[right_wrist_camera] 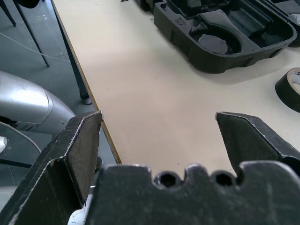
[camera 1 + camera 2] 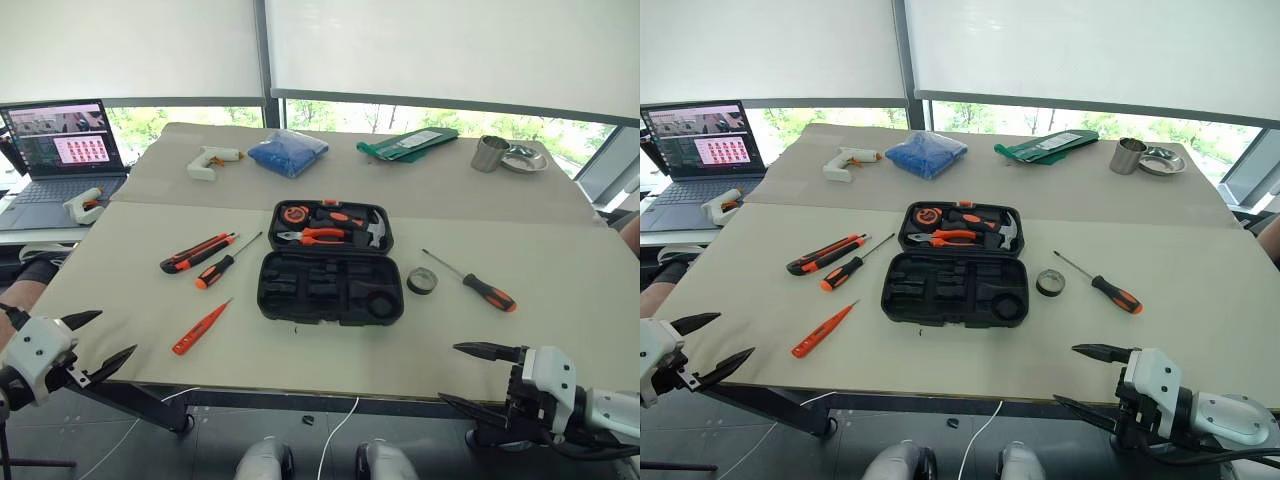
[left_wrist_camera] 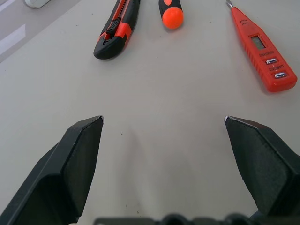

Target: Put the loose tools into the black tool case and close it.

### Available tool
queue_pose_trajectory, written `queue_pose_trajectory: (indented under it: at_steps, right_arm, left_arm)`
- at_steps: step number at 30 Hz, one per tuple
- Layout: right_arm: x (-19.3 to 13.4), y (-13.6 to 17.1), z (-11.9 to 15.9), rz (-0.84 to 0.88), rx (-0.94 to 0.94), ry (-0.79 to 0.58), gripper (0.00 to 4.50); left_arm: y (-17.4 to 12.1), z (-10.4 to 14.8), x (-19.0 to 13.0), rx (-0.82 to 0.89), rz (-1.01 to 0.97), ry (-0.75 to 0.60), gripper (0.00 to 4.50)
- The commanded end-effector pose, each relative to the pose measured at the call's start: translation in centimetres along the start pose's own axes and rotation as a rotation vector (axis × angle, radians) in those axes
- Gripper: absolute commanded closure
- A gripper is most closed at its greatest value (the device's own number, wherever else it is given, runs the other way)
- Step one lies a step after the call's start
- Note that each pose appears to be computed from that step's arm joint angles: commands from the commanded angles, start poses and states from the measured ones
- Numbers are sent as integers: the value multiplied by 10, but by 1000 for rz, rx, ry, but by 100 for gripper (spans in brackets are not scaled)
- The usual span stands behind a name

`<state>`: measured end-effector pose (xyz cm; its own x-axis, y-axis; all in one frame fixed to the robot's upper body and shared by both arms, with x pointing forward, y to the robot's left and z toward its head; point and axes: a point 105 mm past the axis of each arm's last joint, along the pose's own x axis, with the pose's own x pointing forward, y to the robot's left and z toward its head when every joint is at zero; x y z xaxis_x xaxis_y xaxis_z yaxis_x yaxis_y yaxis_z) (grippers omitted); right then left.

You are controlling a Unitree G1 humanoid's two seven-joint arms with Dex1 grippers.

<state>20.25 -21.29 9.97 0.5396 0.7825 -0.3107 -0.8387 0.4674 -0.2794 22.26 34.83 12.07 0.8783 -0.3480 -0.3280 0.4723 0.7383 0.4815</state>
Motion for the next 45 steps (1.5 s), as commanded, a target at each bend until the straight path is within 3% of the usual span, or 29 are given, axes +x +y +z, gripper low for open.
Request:
queue_pose_trajectory:
  at_steps: [1,4,6,8,12,16,21,24,28,34,37,41,43,45]
  right_arm:
    - [7,-3,20,-10,-41,-87,0]
    - [18,-11,51,-37,-28,-265,0]
    - [21,-20,65,-77,-7,-347,0]
    - [25,-23,77,-93,-6,-400,0]
    - [32,-24,96,-104,-13,-474,0]
    - [37,-26,110,-126,-43,-511,0]
    - [38,-32,123,-155,-72,-538,0]
    - [38,-40,128,-158,-71,-545,0]
    - [39,-44,129,-136,-77,-530,0]
    - [40,-47,131,-114,-85,-516,0]
    - [40,-48,128,-117,-83,-505,0]
    - [39,-47,125,-114,-79,-493,0]
    - [39,-47,124,-110,-74,-490,0]
    - [38,-47,123,-110,-72,-489,0]
  left_arm:
    - [10,9,-7,-18,61,-35,5]
    - [16,6,-15,-148,159,-62,5]
    - [14,-1,-22,-330,208,-82,5]
    - [8,-13,-28,-495,260,-74,5]
    - [2,-31,-39,-630,344,-37,5]
    - [7,-10,-20,-627,294,-78,5]
    - [7,36,26,-543,112,-105,5]
    - [7,57,72,-471,18,-78,5]
    - [7,72,115,-427,-41,-42,5]
    - [1,70,155,-350,-68,54,5]
    - [-9,70,169,-362,-102,66,84]
    - [-16,63,175,-372,-113,92,227]
    - [-16,62,175,-388,-107,80,311]
    - [-11,71,174,-377,-98,4,361]
